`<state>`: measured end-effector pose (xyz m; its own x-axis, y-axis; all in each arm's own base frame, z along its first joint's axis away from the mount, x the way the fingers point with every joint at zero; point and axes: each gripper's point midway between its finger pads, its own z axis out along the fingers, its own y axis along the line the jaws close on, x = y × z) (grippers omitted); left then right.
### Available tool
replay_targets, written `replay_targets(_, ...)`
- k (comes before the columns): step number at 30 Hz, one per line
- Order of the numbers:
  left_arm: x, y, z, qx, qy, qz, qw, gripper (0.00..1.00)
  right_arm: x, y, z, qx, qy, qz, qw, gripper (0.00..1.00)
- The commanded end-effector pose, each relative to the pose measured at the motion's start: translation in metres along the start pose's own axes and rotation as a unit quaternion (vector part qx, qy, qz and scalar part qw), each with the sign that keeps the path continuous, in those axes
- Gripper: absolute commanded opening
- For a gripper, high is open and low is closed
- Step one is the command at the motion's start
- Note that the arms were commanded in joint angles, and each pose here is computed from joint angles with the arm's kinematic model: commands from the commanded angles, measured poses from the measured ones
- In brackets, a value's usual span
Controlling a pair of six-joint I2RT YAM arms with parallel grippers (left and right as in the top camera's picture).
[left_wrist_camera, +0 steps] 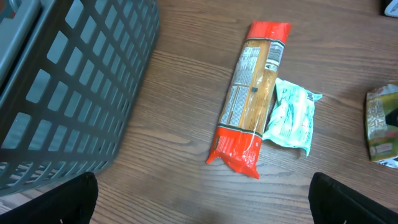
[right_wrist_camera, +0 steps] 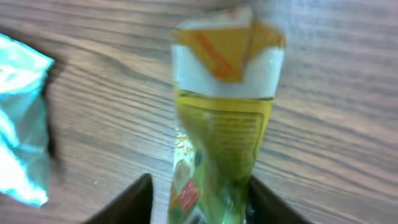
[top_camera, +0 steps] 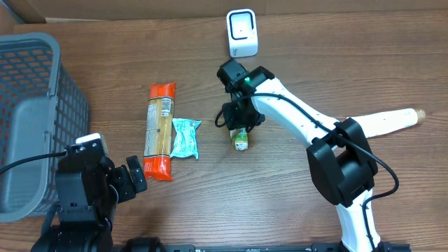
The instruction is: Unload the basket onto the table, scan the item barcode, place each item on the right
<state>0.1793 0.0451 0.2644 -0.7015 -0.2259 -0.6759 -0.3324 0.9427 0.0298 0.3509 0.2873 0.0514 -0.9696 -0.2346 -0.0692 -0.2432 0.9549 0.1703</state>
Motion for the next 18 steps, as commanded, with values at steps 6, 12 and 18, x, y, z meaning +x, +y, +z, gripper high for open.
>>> replay_targets(6, 0.0, 0.004, 0.0, -0.01, -0.002, -0.007, 1.0, 1.0, -0.022, 0.017, -0.052, -0.014, -0.042, -0.032, 0.999, 0.43)
replay_targets(12, 0.0, 0.004, 0.0, -0.01, -0.002, -0.007, 1.0, 1.0, 0.007, 0.006, -0.038, 0.008, 0.014, -0.026, 1.0, 0.04)
replay_targets(18, 0.0, 0.004, 0.0, -0.01, -0.002, -0.007, 1.0, 1.0, 0.022, -0.002, -0.024, 0.019, 0.042, -0.021, 0.999, 0.04)
